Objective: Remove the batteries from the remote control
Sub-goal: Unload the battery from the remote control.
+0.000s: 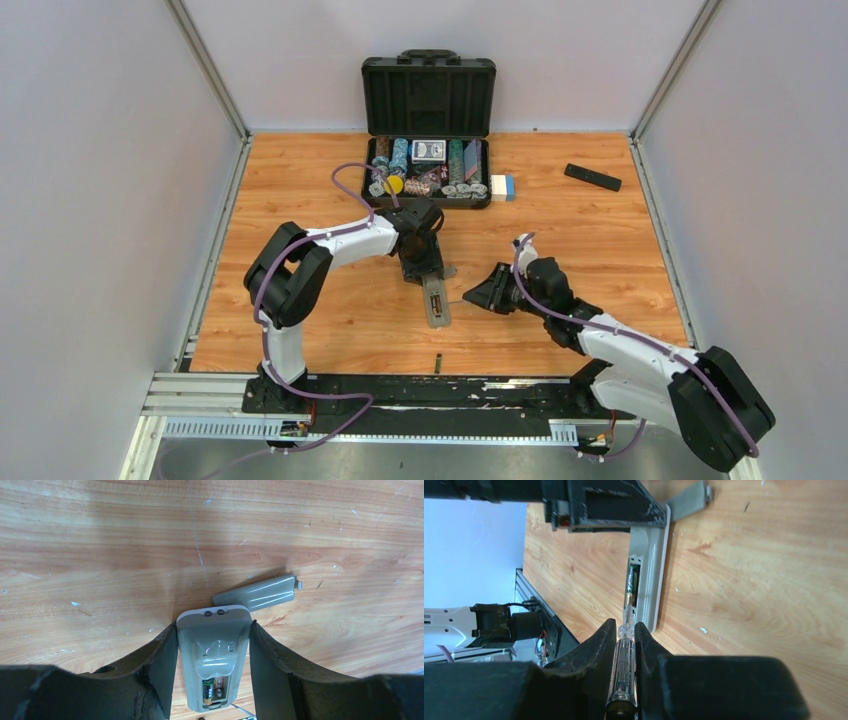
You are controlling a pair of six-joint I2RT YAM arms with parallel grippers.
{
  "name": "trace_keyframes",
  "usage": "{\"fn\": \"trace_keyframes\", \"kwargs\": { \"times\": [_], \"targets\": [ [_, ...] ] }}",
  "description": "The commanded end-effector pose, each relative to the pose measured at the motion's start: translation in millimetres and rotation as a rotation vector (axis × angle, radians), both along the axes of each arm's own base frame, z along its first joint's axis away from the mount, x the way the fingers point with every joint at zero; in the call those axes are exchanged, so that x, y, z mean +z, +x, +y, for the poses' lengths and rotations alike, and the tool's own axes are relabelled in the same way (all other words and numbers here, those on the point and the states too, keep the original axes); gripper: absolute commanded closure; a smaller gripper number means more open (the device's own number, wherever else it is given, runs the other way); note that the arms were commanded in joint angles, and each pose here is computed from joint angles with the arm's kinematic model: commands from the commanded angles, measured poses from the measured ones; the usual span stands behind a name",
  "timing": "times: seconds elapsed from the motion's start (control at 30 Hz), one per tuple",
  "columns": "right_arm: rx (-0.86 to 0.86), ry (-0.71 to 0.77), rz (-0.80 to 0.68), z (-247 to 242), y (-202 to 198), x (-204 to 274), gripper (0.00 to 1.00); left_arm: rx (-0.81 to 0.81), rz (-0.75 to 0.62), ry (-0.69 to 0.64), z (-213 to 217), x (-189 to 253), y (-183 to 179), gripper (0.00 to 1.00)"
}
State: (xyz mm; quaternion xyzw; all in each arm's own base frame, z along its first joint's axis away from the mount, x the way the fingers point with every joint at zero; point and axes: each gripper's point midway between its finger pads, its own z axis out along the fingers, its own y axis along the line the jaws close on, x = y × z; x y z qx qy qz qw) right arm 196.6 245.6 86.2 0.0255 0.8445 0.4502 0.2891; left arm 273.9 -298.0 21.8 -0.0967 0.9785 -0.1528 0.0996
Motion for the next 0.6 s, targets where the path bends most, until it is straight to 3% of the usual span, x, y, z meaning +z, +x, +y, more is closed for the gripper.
{"fn": "trace_keyframes", "kwargs": {
  "times": [0.0, 0.33, 0.57],
  "targets": [
    [-0.027, -0.087, -0.118, -8.6, 17.1, 22.5, 1.00, 0.043, -0.028, 0.200, 42.0, -56.6, 7.1, 0.93],
    [0.070, -0.060, -0.026, 11.4, 7.9, 0.9, 1.00, 0.047, -0.019, 0.190, 39.4, -58.6, 6.0, 0.93],
    [0.074, -0.065, -0.049, 9.3, 6.3, 5.5, 1.00, 0.043, -0.018, 0.198, 39.3, -59.4, 5.5, 0.93]
  ]
}}
